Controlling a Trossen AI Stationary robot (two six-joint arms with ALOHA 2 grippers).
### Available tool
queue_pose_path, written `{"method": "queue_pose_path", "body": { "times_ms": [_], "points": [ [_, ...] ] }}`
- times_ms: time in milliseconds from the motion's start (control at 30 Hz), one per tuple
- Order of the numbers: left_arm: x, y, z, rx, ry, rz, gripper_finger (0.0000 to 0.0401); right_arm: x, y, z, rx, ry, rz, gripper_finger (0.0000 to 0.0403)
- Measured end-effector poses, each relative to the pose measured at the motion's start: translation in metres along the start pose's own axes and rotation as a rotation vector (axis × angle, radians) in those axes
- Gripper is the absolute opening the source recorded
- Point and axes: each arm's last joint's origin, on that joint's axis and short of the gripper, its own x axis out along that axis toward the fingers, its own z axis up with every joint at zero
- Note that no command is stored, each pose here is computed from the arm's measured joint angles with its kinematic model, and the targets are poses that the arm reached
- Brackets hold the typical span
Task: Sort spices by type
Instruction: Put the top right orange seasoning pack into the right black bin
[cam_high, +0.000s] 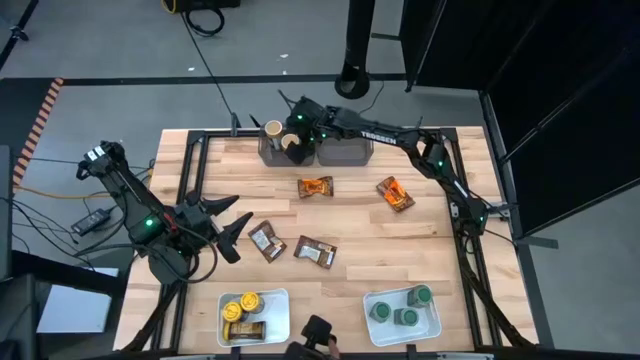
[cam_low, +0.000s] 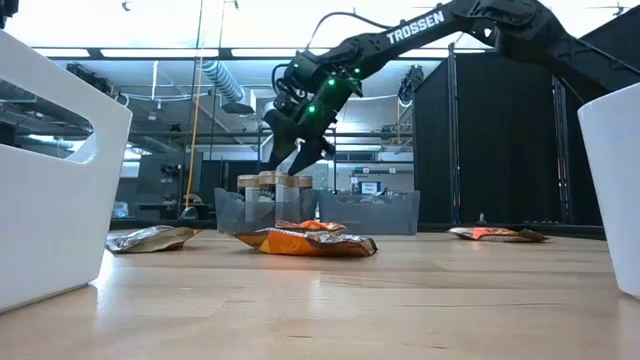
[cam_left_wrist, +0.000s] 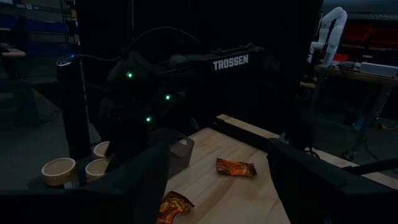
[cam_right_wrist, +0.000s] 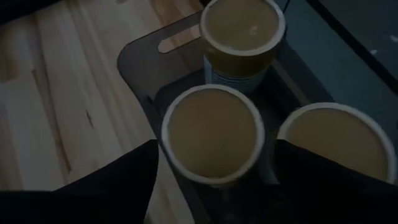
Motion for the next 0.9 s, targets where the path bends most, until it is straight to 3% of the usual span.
{"method": "queue_pose_path", "body": {
  "times_ms": [267,433,567,667,800,900],
  "points": [
    [0.000,0.000,0.000,0.000,-0.001,0.002,0.0269,-0.043,0.001,0.015,-0.084,-0.052,0.004,0.0304],
    [0.000,0.000,0.000,0.000,-0.007,0.009,0.0269,-0.095,0.004,0.009,-0.159,0.079,0.011,0.0309],
    [0.000,0.000,0.000,-0.002,-0.007,0.009,0.0269,-0.151,0.007,-0.014,-0.242,0.334,-0.059,0.0315],
    [0.000,0.000,0.000,-0.003,-0.007,0.009,0.0269,-0.173,0.005,-0.037,-0.206,0.517,-0.095,0.0316],
    [0.000,0.000,0.001,-0.012,-0.007,0.008,0.0269,-0.206,-0.001,-0.073,-0.122,0.564,-0.083,0.0315],
    [0.000,0.000,0.001,-0.011,-0.007,0.008,0.0269,-0.225,-0.009,-0.110,-0.021,0.496,-0.115,0.0314]
  ]
}}
